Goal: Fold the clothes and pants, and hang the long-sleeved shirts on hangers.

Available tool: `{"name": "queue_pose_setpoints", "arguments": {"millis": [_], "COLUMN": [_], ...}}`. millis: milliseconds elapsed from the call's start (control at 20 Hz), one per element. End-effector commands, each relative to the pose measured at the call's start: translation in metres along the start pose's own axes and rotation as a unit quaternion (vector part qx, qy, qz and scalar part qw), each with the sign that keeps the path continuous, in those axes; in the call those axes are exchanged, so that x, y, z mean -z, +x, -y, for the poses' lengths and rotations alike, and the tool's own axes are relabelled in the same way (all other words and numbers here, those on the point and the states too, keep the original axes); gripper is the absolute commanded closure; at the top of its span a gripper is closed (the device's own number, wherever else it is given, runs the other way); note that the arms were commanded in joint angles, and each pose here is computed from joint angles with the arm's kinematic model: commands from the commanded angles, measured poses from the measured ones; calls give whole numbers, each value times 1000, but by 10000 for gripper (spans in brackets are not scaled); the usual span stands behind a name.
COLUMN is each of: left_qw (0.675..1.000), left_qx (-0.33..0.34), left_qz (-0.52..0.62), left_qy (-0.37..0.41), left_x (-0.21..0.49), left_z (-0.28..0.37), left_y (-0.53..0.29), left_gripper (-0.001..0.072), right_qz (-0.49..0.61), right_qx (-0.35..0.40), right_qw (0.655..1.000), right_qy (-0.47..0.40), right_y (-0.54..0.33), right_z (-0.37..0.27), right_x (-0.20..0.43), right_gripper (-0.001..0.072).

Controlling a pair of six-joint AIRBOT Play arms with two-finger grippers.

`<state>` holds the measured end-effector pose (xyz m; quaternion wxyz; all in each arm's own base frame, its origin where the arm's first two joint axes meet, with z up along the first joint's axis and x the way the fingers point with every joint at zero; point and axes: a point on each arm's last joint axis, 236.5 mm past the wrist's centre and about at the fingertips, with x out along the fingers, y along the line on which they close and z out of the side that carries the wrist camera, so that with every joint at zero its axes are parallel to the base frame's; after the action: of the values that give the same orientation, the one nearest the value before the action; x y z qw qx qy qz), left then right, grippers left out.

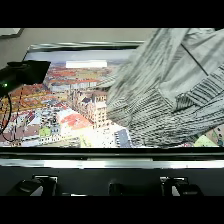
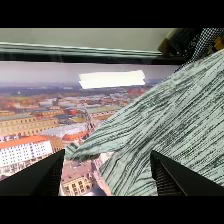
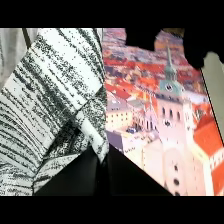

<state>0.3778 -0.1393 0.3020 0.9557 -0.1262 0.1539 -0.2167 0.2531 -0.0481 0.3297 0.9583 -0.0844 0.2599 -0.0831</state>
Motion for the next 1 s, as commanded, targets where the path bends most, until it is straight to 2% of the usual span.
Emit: {"name": "queue_pose_setpoints", "arguments": {"millis": [0,200,400,800,950], "left_qw": [1000,1000,1000,1000,1000], "left_qx": [4,4,4,4,4], "left_qz": [5,5,5,5,5], "left_qy": [-14,-14,-14,-14,-13], "left_x": [-2,-2,-2,-2,-2], "left_z": [2,2,2,2,2], "left_y": [0,0,0,0,0], "left_gripper": [87,88,88,88,88], "right_qz": [-29,-88,-123,-4,7], "right_qx": [99,287,408,510,535], "right_qw": [989,941,892,847,830], "right_qy": [102,156,154,148,156], "right_y": [-12,-53,-77,-41,-35], "right_z": [46,125,166,196,218], "right_x": [18,43,41,-31,-43], "right_gripper": [687,687,686,687,688]}}
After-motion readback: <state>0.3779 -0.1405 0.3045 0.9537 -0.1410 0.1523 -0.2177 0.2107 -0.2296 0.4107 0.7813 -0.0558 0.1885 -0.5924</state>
